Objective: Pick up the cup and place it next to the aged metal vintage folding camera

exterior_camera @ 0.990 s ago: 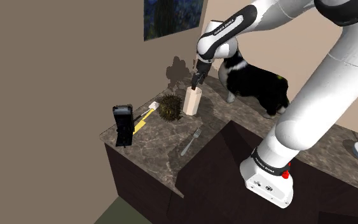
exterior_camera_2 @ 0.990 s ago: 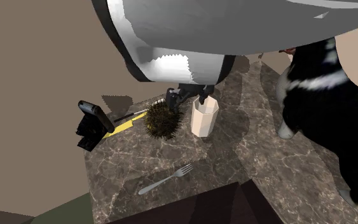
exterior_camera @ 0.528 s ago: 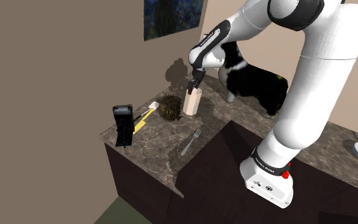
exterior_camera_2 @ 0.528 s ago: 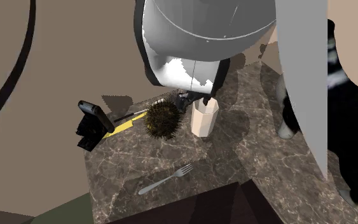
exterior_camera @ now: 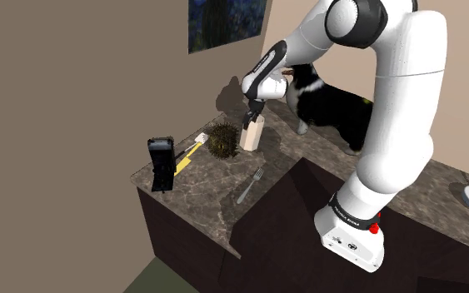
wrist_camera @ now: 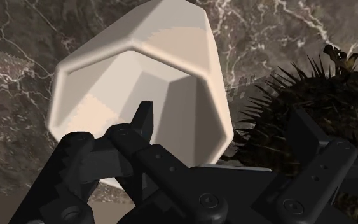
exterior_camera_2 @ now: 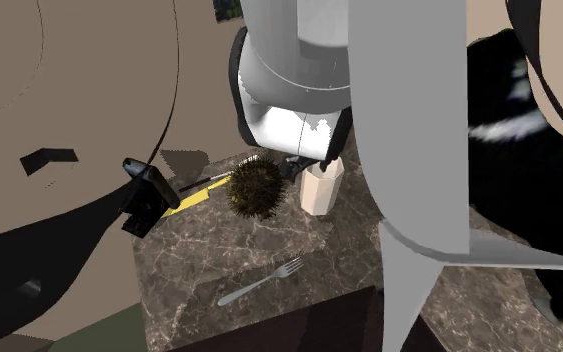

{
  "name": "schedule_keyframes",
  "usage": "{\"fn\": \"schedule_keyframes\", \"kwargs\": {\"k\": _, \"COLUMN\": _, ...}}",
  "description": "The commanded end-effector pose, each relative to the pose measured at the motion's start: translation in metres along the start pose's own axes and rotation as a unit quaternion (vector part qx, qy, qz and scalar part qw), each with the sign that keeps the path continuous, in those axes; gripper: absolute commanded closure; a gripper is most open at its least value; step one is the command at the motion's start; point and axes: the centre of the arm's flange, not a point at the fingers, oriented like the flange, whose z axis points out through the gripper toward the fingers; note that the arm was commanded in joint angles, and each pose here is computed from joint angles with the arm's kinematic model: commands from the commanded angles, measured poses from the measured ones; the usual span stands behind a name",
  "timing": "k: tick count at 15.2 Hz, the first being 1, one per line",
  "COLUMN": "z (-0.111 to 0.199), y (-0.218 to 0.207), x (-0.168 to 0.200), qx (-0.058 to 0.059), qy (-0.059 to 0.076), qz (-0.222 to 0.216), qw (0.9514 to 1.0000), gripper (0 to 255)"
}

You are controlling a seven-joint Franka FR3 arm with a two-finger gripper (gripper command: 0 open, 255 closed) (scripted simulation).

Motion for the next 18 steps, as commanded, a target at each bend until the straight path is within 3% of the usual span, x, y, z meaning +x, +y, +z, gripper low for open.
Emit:
{"fn": "schedule_keyframes", "kwargs": {"k": 1, "z": 0.0103, "y": -0.0002, "x": 0.0003, "qx": 0.0, "qy": 0.0, "qz": 0.0, "qw": 1.0, "gripper": 0}}
{"fn": "schedule_keyframes", "kwargs": {"k": 9, "z": 0.0133, "y": -0.0002, "x": 0.0003, "qx": 0.0, "qy": 0.0, "qz": 0.0, "qw": 1.0, "gripper": 0}}
{"fn": "schedule_keyframes", "kwargs": {"k": 10, "z": 0.0133, "y": -0.0002, "x": 0.0003, "qx": 0.0, "qy": 0.0, "qz": 0.0, "qw": 1.0, "gripper": 255}}
{"fn": "schedule_keyframes", "kwargs": {"k": 18, "z": 0.0133, "y": -0.0001, "x": 0.0003, "qx": 0.0, "qy": 0.0, "qz": 0.0, "qw": 1.0, "gripper": 255}}
